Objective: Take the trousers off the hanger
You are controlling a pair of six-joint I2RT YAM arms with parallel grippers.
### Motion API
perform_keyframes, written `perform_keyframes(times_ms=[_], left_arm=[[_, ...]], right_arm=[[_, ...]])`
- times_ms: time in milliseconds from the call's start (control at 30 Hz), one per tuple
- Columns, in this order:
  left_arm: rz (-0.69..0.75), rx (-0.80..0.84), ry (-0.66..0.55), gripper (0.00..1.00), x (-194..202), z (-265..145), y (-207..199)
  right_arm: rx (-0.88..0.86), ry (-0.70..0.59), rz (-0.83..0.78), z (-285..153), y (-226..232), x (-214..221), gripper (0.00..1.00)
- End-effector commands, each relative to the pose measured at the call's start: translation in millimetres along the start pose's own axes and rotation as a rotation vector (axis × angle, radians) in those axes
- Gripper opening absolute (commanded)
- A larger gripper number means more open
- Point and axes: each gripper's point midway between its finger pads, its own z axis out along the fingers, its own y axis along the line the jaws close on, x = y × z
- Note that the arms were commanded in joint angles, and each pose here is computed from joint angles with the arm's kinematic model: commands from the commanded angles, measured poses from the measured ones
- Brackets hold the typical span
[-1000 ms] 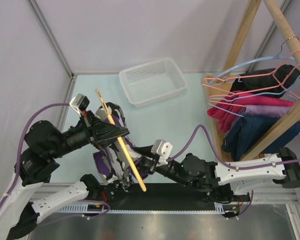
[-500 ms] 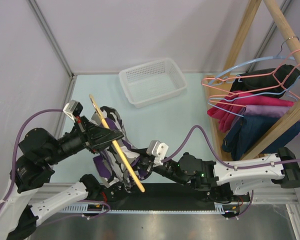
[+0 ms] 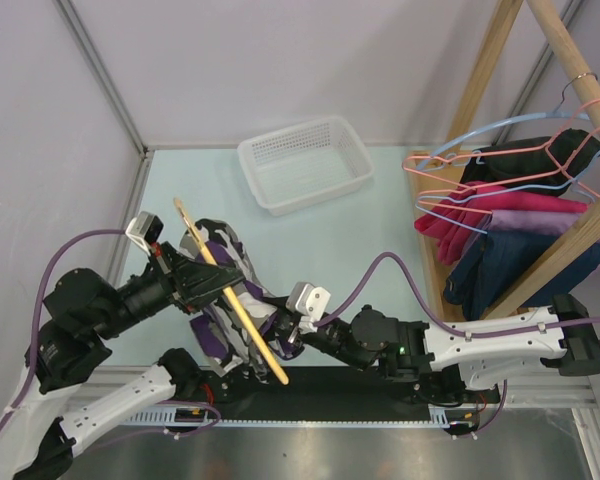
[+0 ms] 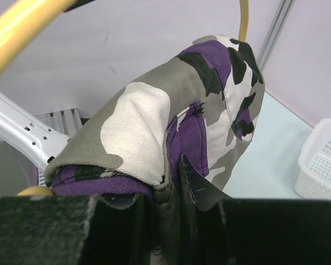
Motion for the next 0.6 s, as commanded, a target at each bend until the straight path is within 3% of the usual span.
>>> perform_keyframes(times_ms=[0,567], left_arm=[[0.083,0.052,-0.016,0.00,0.4,-10.9,-1.4],[0.075,0.007,-0.040,0.00,5.9,-31.5,49.5]], right_arm=[[0.070,-0.271,0.100,-5.1,-25.4,-108.5,0.00],[0.033,-0.341,0.036,5.5,-20.6,-162.2,0.00]])
